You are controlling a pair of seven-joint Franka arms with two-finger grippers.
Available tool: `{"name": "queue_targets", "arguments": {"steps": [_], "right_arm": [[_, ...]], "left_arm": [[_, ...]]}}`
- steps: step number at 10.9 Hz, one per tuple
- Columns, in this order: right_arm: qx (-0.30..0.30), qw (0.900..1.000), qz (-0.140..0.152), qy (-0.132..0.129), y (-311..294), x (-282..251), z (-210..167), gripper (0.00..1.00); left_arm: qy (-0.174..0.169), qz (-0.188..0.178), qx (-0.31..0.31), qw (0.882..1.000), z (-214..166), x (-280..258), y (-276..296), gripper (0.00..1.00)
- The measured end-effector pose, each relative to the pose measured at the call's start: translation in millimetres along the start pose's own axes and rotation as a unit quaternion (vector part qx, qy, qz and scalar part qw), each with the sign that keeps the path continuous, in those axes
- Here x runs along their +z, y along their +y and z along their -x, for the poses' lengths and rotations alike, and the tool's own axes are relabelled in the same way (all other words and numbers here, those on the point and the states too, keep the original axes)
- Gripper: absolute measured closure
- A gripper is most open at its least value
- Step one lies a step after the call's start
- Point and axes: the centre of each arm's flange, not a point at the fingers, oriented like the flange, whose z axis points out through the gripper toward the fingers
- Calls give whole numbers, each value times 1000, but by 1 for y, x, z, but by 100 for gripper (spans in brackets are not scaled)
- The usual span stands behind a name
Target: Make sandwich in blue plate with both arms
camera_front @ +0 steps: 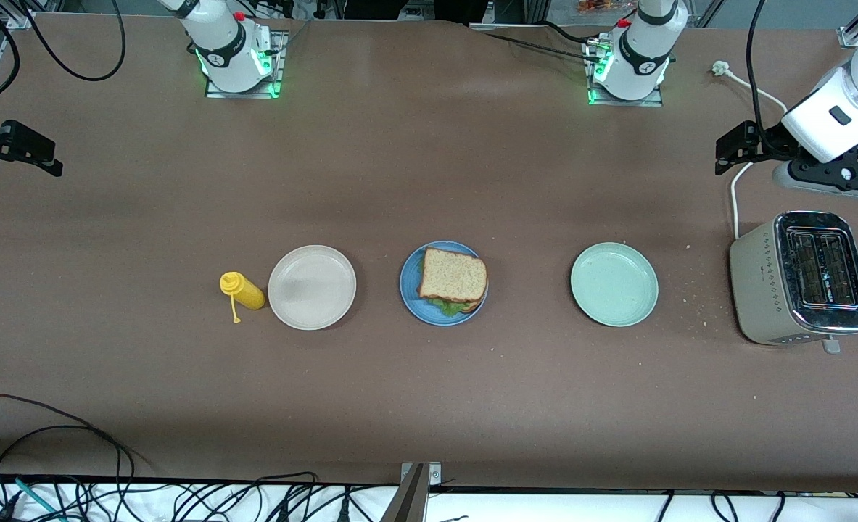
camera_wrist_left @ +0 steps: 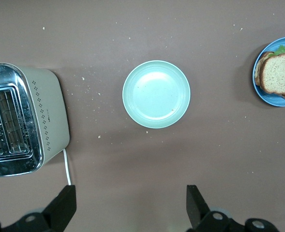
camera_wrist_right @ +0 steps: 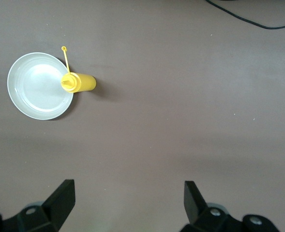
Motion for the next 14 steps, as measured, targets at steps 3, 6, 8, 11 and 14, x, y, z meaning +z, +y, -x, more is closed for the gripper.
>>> {"name": "queue_targets", "arguments": {"steps": [3, 6, 8, 11, 14], "right_arm": [[0, 1000, 0, 0, 0, 0, 0, 0], [0, 1000, 0, 0, 0, 0, 0, 0], [0, 1000, 0, 0, 0, 0, 0, 0], [0, 1000, 0, 0, 0, 0, 0, 0], [0, 1000, 0, 0, 0, 0, 0, 0]], "left_arm": [[1, 0, 1, 1000, 0, -1, 1, 0], [3, 0, 1, 1000, 0, -3, 1, 0], [6, 0, 1, 1000, 0, -5, 1, 0], [6, 0, 1, 1000, 0, -5, 1, 0], [6, 0, 1, 1000, 0, -5, 1, 0]]}}
